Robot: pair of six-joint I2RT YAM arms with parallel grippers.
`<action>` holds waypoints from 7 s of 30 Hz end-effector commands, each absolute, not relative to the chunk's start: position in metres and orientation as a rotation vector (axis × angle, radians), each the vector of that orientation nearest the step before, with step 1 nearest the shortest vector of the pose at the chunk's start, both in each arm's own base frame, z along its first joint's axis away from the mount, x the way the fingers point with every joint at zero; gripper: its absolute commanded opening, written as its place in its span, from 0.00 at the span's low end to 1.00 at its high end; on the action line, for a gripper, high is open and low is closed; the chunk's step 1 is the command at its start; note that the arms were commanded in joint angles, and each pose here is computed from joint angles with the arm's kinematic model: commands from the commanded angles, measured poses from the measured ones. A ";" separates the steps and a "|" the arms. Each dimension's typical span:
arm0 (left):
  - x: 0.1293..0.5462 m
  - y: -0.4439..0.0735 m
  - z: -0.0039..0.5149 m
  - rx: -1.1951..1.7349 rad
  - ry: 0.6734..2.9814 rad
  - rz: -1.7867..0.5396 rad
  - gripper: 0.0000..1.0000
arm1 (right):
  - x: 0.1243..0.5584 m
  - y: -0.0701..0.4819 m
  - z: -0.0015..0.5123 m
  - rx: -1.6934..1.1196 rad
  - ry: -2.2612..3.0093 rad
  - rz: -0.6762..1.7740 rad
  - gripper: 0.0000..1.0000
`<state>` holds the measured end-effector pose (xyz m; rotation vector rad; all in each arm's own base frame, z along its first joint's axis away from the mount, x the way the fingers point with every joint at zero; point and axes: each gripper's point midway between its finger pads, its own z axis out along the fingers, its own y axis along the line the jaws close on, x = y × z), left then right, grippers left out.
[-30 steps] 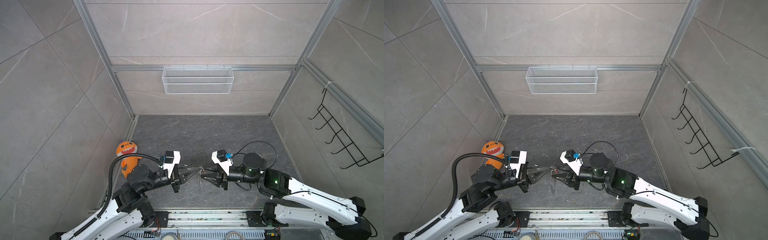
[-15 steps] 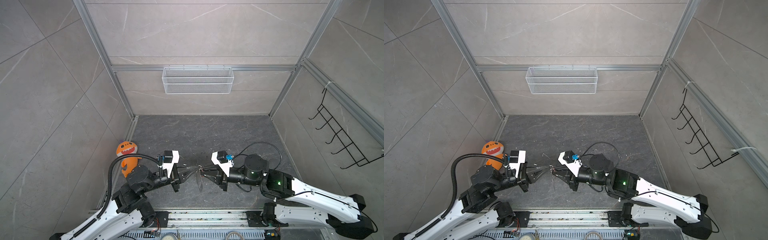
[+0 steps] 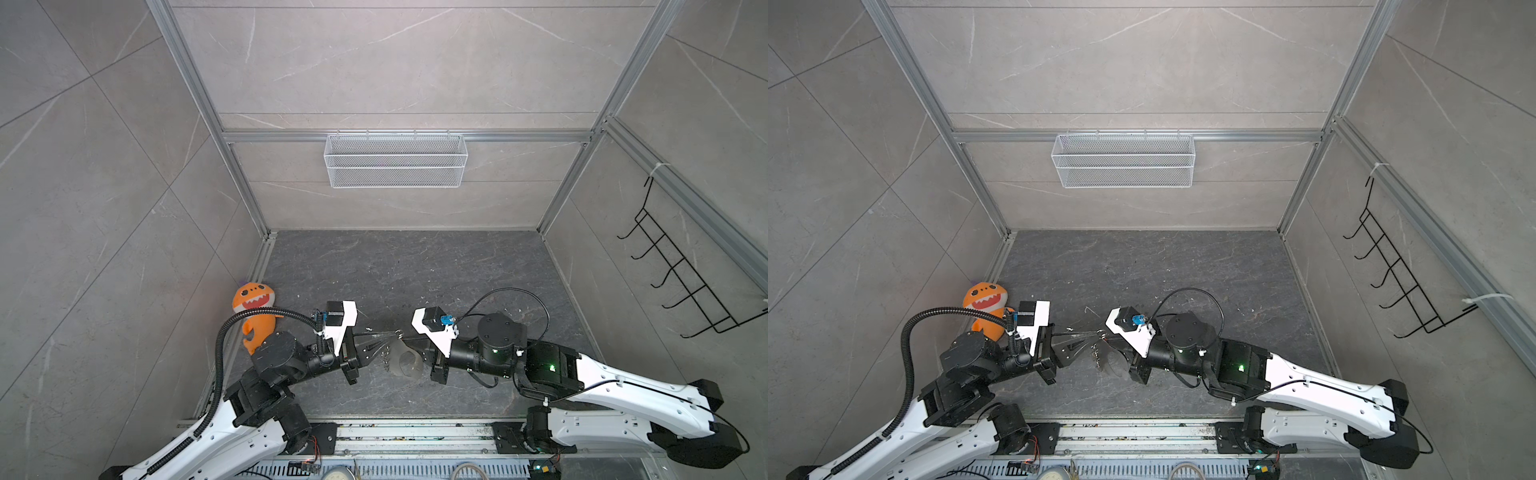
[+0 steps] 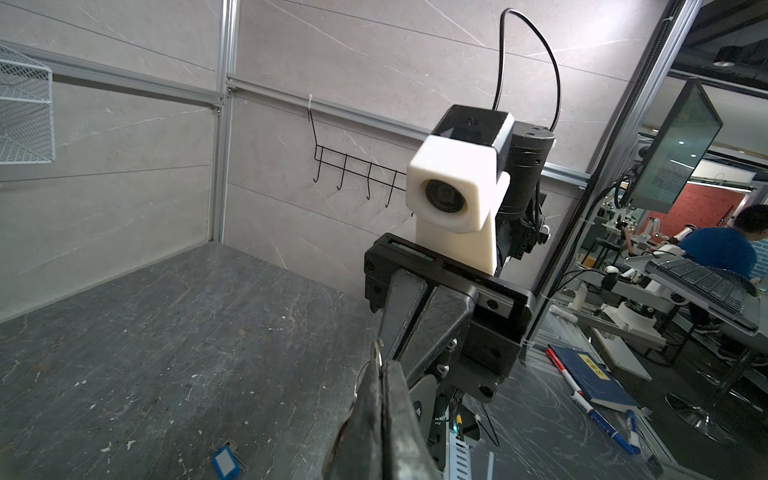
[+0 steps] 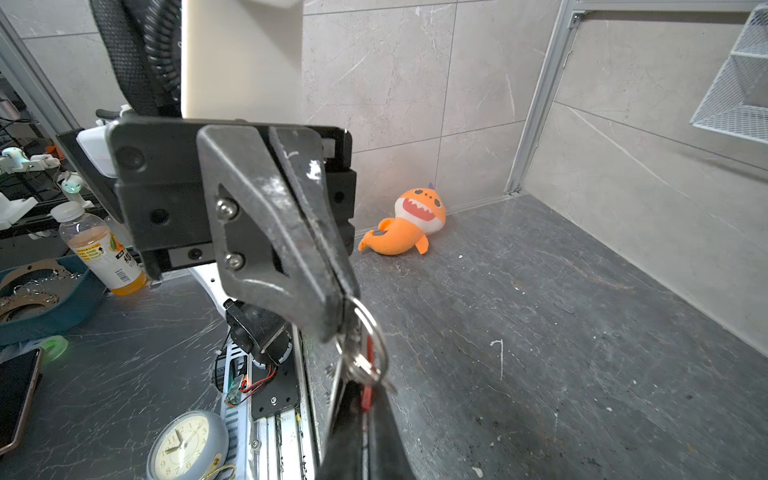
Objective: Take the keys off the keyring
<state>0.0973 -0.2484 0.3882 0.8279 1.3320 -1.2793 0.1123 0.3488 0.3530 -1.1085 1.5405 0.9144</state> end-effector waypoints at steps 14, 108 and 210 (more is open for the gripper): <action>0.080 -0.242 0.407 0.886 1.233 -1.304 0.00 | 0.089 0.343 0.343 -1.240 1.569 0.956 0.16; 0.075 -0.275 0.358 1.170 1.637 -1.329 0.00 | 0.084 0.332 0.356 -1.317 1.934 0.996 0.00; 0.061 -0.267 0.359 1.238 1.690 -1.343 0.24 | 0.074 0.327 0.353 -1.366 1.792 1.138 0.00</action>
